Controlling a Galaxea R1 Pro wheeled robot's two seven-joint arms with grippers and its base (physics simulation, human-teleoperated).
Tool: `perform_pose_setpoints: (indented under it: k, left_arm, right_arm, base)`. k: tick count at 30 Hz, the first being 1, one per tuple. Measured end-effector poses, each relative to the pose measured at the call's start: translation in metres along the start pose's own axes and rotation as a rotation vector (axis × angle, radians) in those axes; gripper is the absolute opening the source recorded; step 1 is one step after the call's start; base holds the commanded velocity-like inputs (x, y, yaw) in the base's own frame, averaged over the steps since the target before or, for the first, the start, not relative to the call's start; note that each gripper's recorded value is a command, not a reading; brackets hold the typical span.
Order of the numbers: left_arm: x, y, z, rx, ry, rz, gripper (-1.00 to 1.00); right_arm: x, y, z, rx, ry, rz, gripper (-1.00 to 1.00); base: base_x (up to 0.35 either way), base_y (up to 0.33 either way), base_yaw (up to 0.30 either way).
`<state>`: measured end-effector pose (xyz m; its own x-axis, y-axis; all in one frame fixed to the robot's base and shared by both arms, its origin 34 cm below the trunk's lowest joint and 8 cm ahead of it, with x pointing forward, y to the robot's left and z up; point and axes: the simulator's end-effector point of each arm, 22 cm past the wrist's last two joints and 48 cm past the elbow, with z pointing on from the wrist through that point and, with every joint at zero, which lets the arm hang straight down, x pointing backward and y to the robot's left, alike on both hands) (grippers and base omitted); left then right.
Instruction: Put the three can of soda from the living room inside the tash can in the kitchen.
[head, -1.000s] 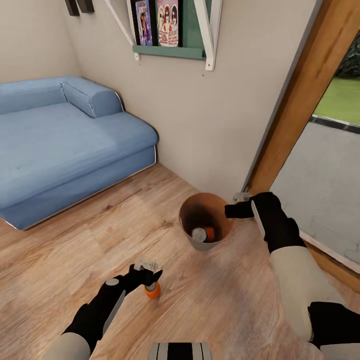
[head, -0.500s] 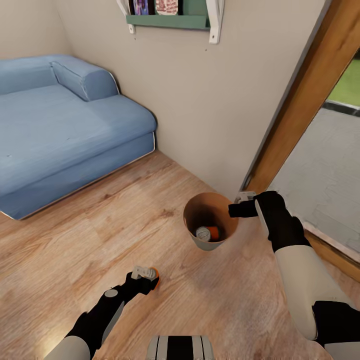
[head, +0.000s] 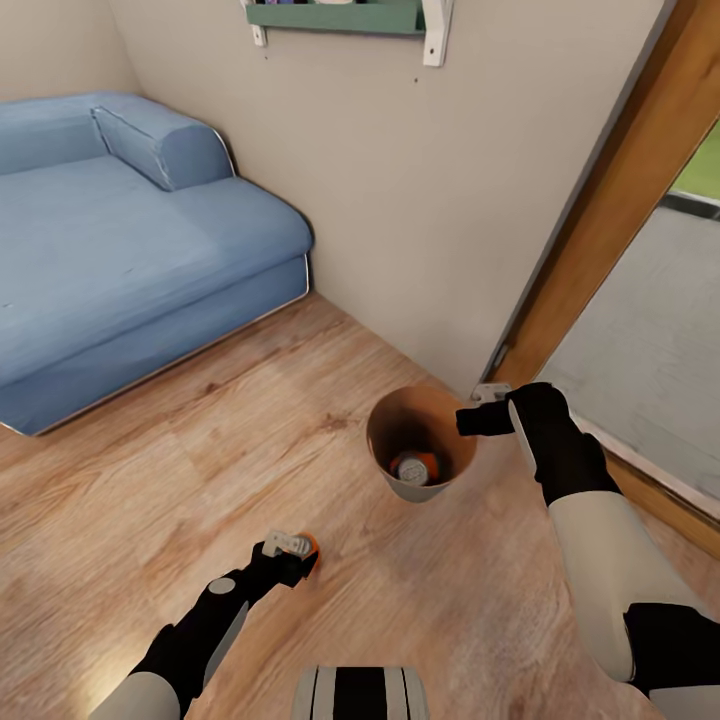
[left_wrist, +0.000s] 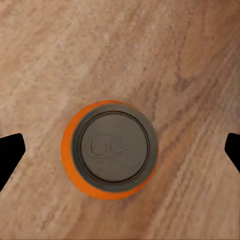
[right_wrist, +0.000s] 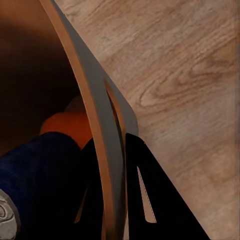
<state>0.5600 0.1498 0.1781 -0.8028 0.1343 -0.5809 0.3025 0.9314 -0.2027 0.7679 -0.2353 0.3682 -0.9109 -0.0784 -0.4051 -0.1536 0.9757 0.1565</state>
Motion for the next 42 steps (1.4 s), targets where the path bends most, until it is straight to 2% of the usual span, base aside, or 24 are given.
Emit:
perform_pose_setpoints:
  k: [10,19,28,33,42]
  left_arm:
    - [-0.009,0.0,0.0,-0.002,-0.019,0.003,1.0]
    - [0.015,-0.001,0.009,0.005,0.025,-0.011,1.0]
    - [0.017,0.0,0.01,0.005,0.025,-0.013,1.0]
    - [0.03,-0.001,0.015,0.008,0.05,-0.021,1.0]
    - [0.032,-0.001,0.016,0.009,0.051,-0.022,1.0]
  right_arm:
    - [0.001,0.003,0.001,-0.007,0.003,0.0,-1.0]
    - [0.02,0.0,0.025,-0.009,0.044,0.007,-1.0]
    - [0.023,0.002,0.03,-0.011,0.051,0.006,-1.0]
    - [0.032,0.001,0.042,-0.017,0.072,0.011,-1.0]
    - [0.034,0.0,0.044,-0.014,0.077,0.011,-1.0]
  base:
    - [0.044,0.007,0.0]
    - [0.001,0.0,0.0]
    - [0.0,0.0,0.0]
    - [0.0,0.0,0.0]
    - [0.049,0.0,0.0]
